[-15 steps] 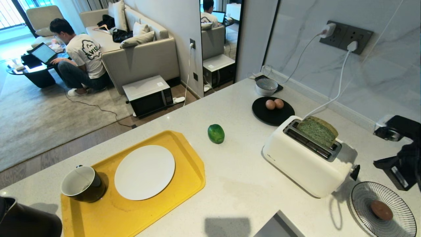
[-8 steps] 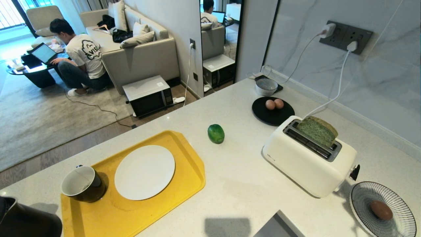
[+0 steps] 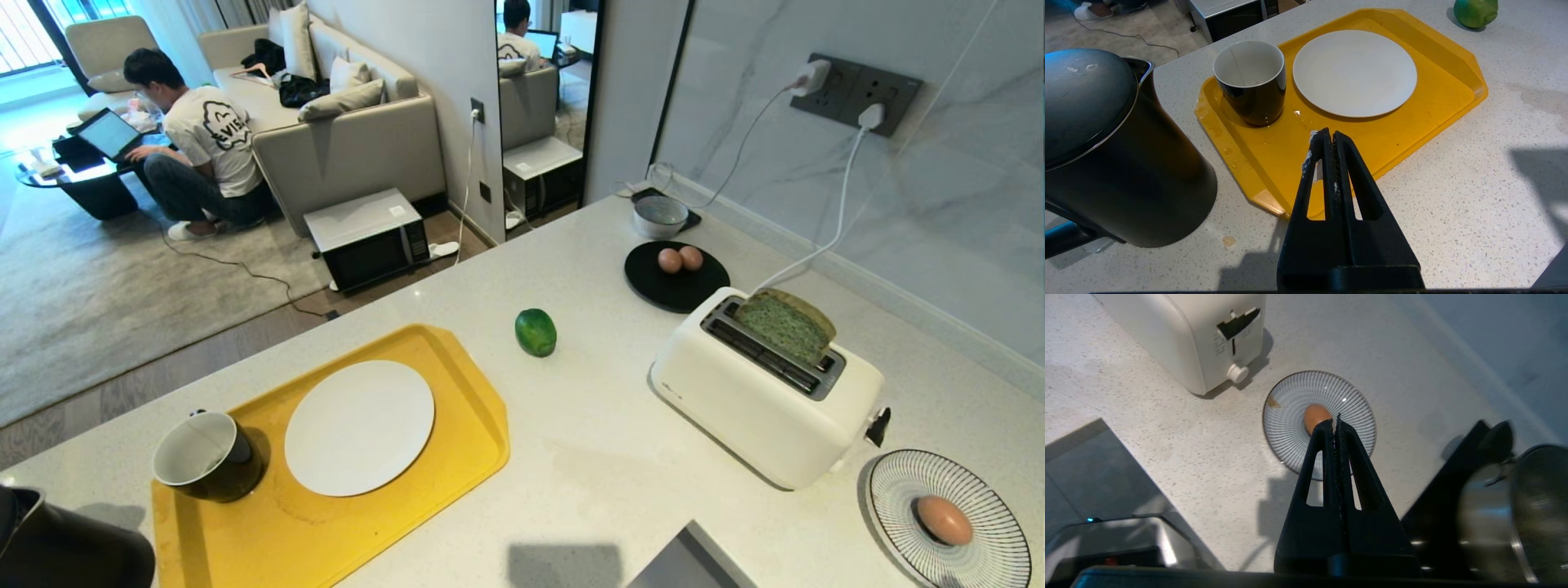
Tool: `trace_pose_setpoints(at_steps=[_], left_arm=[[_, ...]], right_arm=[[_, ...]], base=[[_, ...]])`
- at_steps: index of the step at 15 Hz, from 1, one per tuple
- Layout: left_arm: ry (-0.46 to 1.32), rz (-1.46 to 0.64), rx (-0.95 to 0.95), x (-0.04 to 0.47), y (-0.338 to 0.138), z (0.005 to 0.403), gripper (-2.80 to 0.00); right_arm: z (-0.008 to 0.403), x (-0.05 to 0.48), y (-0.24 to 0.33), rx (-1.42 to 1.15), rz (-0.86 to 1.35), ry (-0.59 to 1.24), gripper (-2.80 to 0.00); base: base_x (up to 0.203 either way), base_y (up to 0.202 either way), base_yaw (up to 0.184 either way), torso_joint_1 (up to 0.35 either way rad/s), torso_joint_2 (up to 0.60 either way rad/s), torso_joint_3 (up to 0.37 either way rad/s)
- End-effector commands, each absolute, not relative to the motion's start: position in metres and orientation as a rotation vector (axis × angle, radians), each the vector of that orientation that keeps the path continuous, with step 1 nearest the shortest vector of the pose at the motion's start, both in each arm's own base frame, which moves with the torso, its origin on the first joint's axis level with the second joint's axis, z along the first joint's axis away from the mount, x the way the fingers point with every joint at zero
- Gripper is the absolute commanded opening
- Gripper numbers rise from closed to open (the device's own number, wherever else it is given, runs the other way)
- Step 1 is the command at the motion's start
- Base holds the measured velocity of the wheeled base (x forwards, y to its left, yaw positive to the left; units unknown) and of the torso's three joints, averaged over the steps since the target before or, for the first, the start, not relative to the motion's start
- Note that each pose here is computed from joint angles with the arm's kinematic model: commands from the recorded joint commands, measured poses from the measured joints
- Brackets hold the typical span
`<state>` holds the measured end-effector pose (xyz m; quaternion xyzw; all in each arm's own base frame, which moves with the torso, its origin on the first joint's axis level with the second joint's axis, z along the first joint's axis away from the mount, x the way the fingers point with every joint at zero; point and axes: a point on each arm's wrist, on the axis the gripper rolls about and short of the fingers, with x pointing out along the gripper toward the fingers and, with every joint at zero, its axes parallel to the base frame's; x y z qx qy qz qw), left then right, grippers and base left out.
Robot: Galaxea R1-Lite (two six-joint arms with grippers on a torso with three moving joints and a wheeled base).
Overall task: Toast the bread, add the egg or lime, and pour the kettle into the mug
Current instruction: Put the baked bread on a plate
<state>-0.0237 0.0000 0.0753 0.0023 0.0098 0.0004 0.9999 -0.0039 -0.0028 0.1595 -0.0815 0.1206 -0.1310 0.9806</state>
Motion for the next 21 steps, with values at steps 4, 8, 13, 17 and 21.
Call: trace_pose_setpoints(at_steps=[4,8,13,17,21], left_arm=[[0.021,0.001,0.005,-0.024,0.0,0.075,-2.8],[0.021,0.001,0.005,-0.024,0.0,0.075,-2.8],[0.021,0.001,0.005,-0.024,0.0,0.075,-2.8],[0.02,0.0,0.004,-0.024,0.0,0.075,-2.8],[0.021,0.0,0.005,-0.024,0.0,0.075,-2.8]], right_arm=[[0.092,0.002,-0.002,-0.091,-0.177,0.157,-2.8],[0.09,-0.012,-0.002,-0.095,-0.067,0.028,-2.8],[0.076,-0.024,0.0,-0.118,0.022,0.014,-2.8],[0.076,-0.024,0.0,-0.051,0.017,0.013,-2.8],[0.076,-0.024,0.0,-0.043,0.016,0.013,-2.8]], base=[[0.0,0.0,0.0,0.0,0.0,0.0],[0.0,0.0,0.0,0.0,0.0,0.0],[0.0,0.0,0.0,0.0,0.0,0.0],[0.0,0.0,0.0,0.0,0.0,0.0],[0.0,0.0,0.0,0.0,0.0,0.0]])
